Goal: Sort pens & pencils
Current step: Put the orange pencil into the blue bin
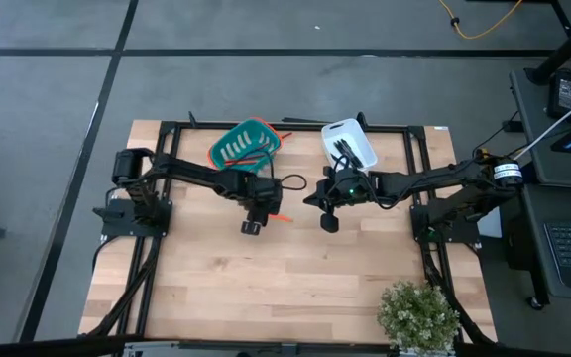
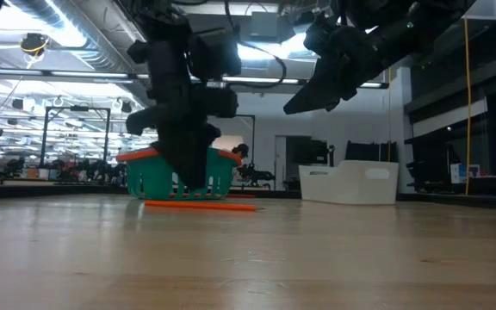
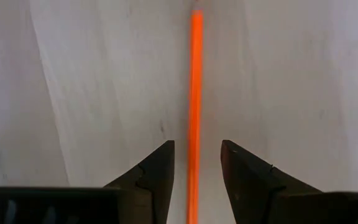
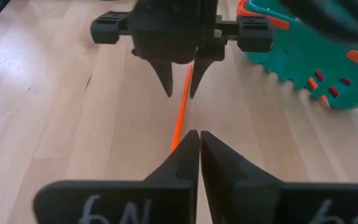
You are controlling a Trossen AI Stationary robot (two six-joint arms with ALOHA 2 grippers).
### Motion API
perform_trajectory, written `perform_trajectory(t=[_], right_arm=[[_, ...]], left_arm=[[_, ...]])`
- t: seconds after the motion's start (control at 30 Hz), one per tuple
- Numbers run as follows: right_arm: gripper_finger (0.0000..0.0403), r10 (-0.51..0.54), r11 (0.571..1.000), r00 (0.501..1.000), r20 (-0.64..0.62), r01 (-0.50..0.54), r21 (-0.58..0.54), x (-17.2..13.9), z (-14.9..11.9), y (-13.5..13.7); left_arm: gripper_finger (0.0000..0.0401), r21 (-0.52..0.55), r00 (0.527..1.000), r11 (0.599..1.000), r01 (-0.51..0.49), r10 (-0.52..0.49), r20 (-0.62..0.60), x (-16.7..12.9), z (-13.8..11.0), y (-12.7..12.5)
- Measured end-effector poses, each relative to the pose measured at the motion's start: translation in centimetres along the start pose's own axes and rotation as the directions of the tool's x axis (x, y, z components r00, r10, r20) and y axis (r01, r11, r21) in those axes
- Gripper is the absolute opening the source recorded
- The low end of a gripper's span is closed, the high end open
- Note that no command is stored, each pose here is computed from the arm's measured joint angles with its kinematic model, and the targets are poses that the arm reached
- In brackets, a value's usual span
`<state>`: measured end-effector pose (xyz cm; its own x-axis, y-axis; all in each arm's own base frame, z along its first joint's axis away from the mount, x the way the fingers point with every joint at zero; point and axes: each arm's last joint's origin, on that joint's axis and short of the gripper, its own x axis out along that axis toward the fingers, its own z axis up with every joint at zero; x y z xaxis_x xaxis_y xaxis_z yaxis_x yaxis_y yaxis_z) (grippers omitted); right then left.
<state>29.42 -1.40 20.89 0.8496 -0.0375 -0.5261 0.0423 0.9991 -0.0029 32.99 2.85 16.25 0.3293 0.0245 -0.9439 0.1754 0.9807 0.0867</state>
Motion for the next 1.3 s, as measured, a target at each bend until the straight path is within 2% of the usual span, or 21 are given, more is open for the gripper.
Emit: perform_trajectory(t=[0.2, 0.97, 1.3], right_arm=[[0.0018, 0.000, 1.000, 1.000, -0.007, 0.000, -0.001, 0.0, -0.1, 0.0], [0.0018, 0.000, 1.000, 1.000, -0.008, 0.000, -0.003, 0.0, -0.1, 0.0], [0.0018, -0.001, 1.000, 1.000, -0.016, 0.001, -0.003, 0.0, -0.2, 0.0]], left_arm=[[0.0126, -0.012, 0.999, 1.000, 0.007, -0.007, -0.042, 0.9, -0.5, 0.6], [0.0126, -0.001, 1.000, 1.000, 0.017, -0.017, -0.007, 1.1, -0.2, 0.7], [0.0126, -0.006, 0.999, 1.000, 0.031, -0.031, -0.039, 3.0, -0.3, 0.7]])
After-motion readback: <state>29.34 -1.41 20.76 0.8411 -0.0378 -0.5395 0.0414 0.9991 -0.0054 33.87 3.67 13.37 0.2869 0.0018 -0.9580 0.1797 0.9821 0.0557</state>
